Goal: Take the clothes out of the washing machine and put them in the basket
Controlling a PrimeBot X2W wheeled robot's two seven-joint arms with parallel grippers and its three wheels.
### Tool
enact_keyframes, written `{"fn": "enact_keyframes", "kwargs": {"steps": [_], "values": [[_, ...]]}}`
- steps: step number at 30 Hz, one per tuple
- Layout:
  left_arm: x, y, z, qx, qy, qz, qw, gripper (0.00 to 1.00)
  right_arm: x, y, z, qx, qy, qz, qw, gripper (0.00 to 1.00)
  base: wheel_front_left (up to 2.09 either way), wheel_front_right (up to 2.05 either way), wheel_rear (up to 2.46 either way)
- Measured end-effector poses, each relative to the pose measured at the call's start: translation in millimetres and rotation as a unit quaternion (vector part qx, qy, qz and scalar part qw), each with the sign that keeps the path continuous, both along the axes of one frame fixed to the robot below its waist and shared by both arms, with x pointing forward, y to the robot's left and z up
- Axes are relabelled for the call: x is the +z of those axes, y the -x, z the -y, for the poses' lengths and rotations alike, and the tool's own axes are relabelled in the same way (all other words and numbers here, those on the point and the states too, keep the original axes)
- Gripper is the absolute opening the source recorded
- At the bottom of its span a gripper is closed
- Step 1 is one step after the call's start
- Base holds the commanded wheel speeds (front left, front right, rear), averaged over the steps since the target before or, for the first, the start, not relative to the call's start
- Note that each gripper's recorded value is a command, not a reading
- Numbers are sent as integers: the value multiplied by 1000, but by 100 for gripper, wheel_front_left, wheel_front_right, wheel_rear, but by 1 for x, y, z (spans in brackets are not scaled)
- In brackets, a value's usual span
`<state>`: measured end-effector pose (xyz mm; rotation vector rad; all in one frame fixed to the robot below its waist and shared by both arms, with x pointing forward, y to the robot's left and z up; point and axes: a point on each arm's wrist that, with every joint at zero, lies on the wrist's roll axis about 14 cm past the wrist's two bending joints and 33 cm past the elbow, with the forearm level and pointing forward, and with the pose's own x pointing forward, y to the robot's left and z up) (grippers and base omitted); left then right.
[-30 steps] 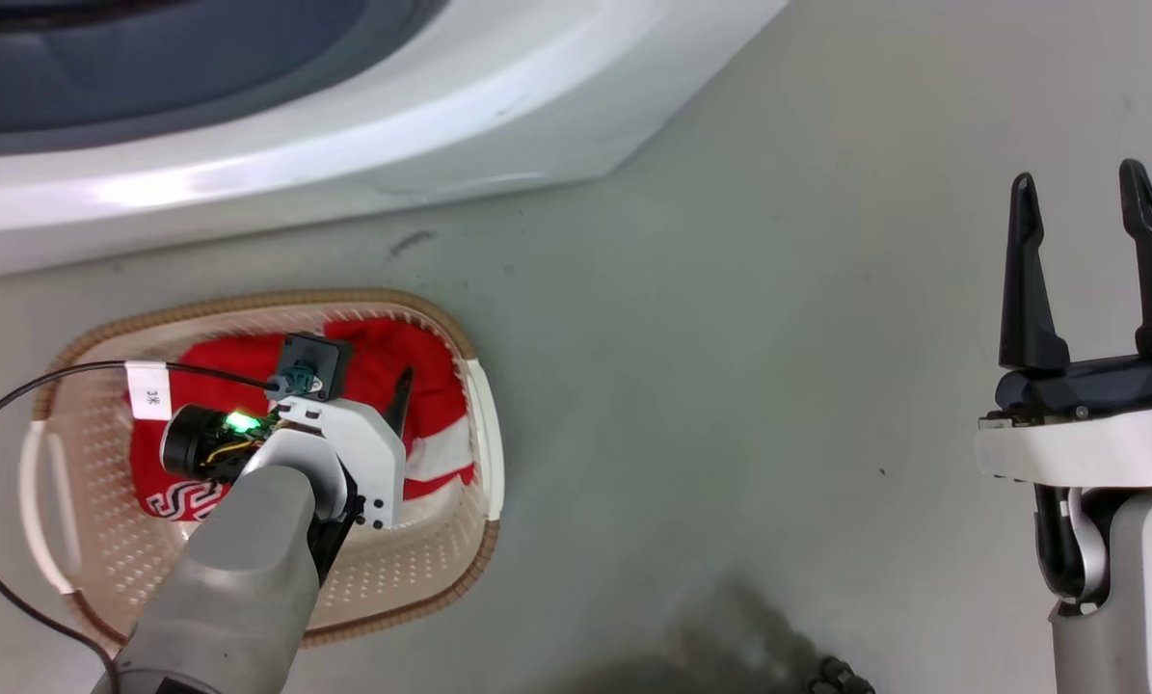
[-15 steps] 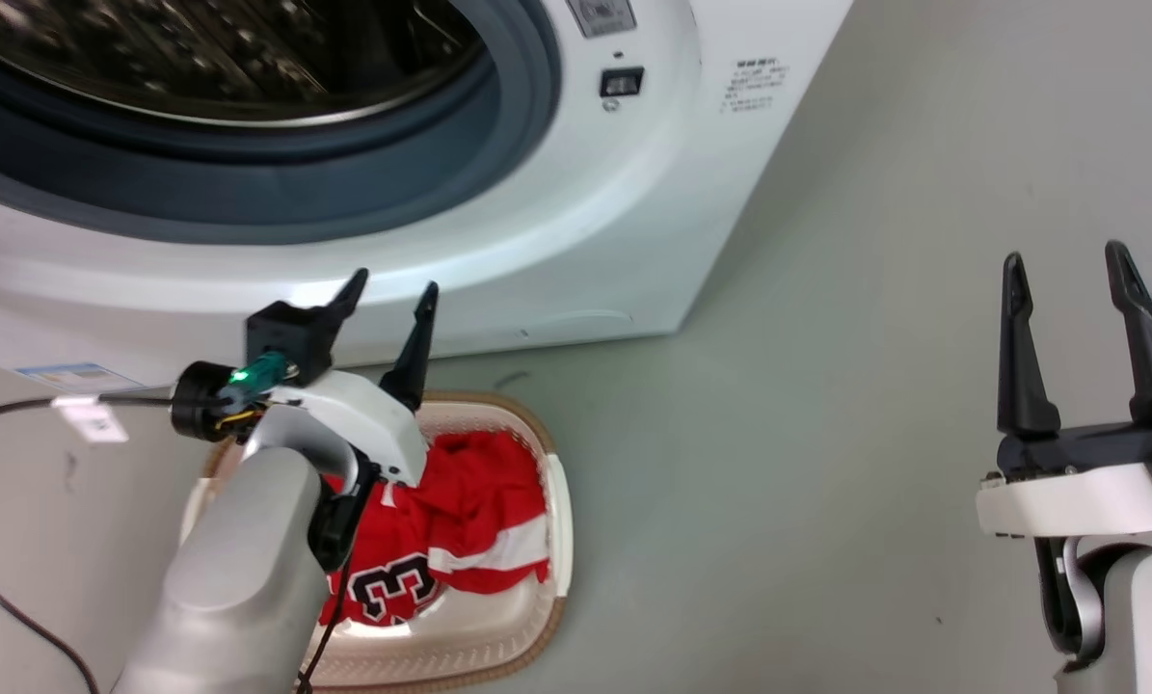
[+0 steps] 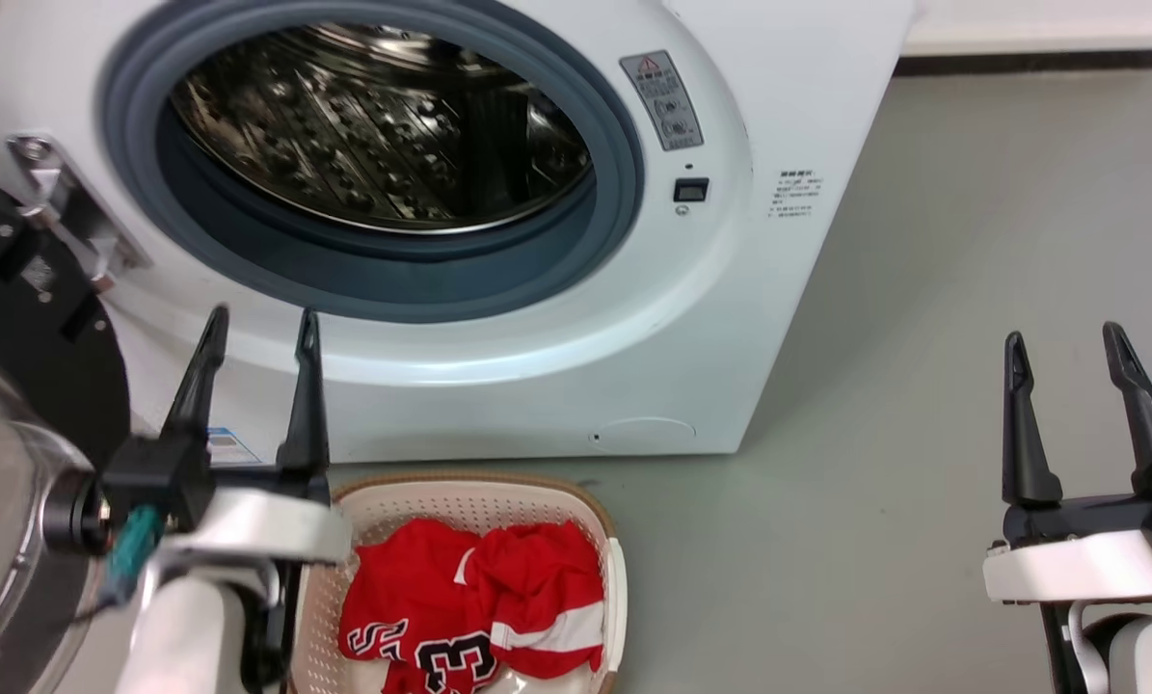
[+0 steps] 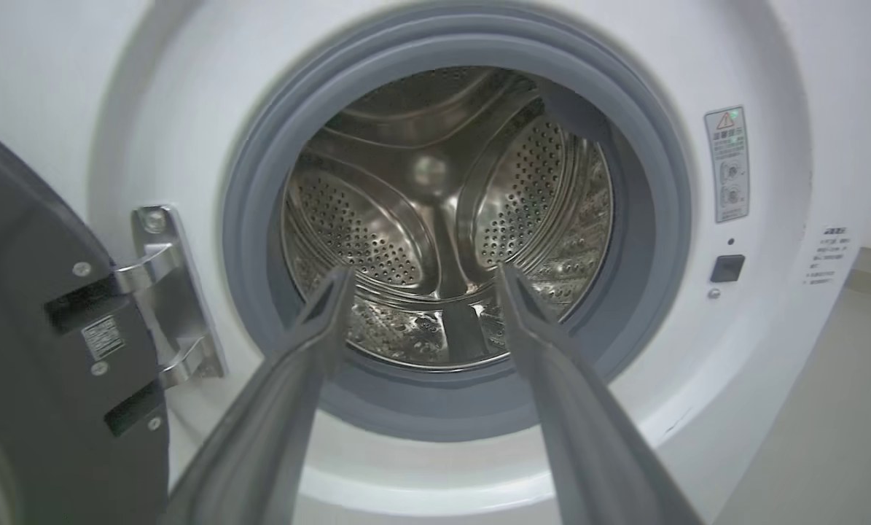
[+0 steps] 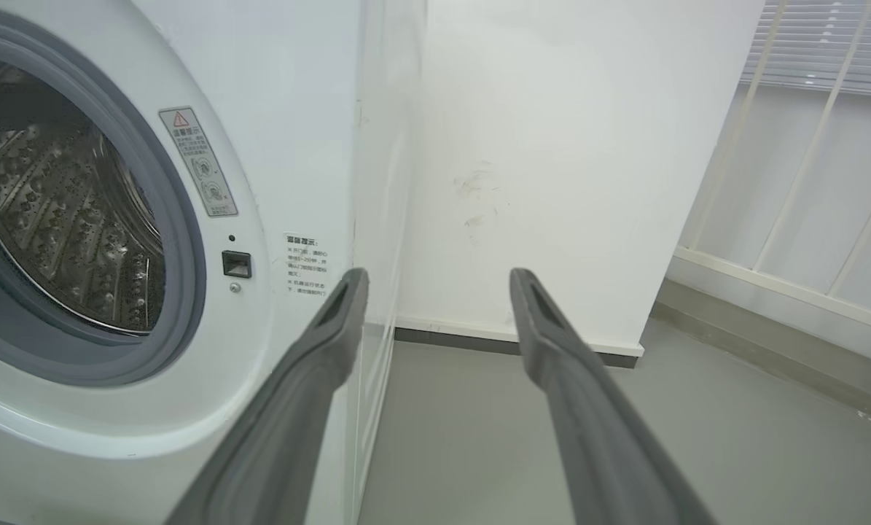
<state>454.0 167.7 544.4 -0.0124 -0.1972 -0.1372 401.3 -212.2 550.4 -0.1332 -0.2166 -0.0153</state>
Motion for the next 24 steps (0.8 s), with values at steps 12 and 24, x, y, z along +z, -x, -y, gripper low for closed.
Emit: {"fn": "enact_keyframes", "kwargs": {"steps": [12,24], "values": [[3,69,-9,49,-1,7,999,100,11,28,-6,11,-24,17,1000,100,0,0,0],[-18,89,5,39,-16,-24,999,100,-1,49,-8,13,-33,-2,999,100,0,0,0]]}}
